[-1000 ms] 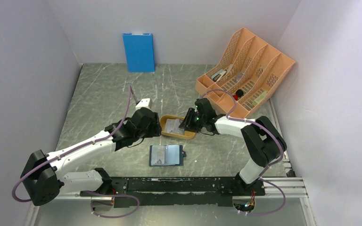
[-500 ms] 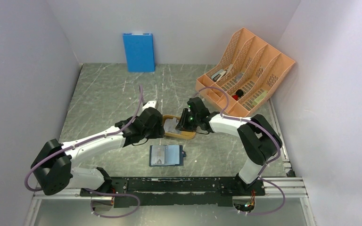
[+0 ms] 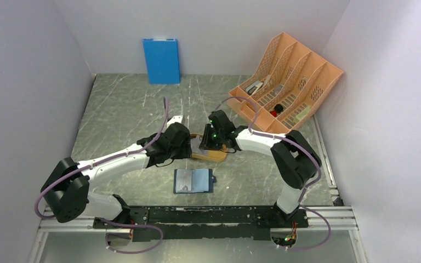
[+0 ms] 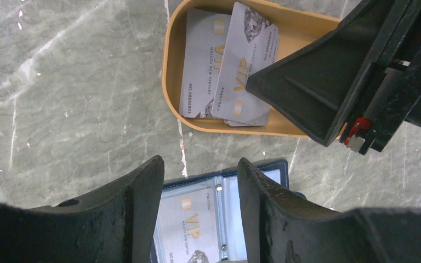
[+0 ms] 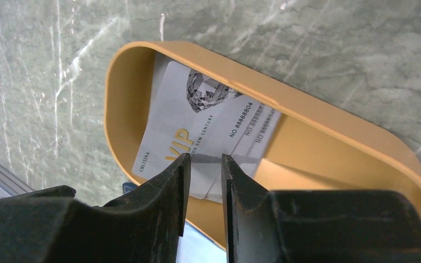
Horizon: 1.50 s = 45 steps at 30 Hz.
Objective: Put the credit cards into the card holder
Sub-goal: Adjust the credit card in the storage box.
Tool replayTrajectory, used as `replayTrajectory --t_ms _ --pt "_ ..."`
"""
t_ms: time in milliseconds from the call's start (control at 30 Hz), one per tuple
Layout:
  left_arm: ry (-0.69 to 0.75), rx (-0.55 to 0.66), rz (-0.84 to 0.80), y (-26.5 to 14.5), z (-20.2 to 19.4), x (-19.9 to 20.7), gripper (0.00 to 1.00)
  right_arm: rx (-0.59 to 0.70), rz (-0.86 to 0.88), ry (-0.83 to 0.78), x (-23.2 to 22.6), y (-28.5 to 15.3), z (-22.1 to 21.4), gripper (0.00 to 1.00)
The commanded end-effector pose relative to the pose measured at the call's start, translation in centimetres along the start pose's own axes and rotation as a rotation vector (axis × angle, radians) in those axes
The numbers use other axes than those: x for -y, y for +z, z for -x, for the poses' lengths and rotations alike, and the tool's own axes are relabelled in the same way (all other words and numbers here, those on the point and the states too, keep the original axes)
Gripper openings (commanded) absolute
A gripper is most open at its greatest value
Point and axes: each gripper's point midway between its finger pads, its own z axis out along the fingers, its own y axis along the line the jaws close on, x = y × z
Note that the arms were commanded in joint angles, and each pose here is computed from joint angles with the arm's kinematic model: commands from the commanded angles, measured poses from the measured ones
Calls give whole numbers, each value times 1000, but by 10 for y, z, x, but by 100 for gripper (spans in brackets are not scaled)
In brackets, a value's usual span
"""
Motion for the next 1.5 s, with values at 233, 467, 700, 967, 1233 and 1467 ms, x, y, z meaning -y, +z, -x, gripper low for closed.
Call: replayTrajectory --t_ms 233,467,700,967,1233,1467 --pt "-21 31 -25 2 12 1 56 -20 -29 -70 -12 13 0 32" --pt "-26 39 -19 -1 13 -4 56 4 -67 -74 -8 3 4 33" --pt "-32 37 -19 0 14 -6 56 3 -83 -92 -4 -2 4 37" --pt "-37 42 -26 -3 15 -4 56 2 -97 -110 -6 -4 6 47" --pt "-38 54 -27 -5 19 -4 57 50 -61 -61 -21 -22 21 54" --pt "-47 68 -22 -4 25 -5 57 74 -87 23 -5 -24 27 62"
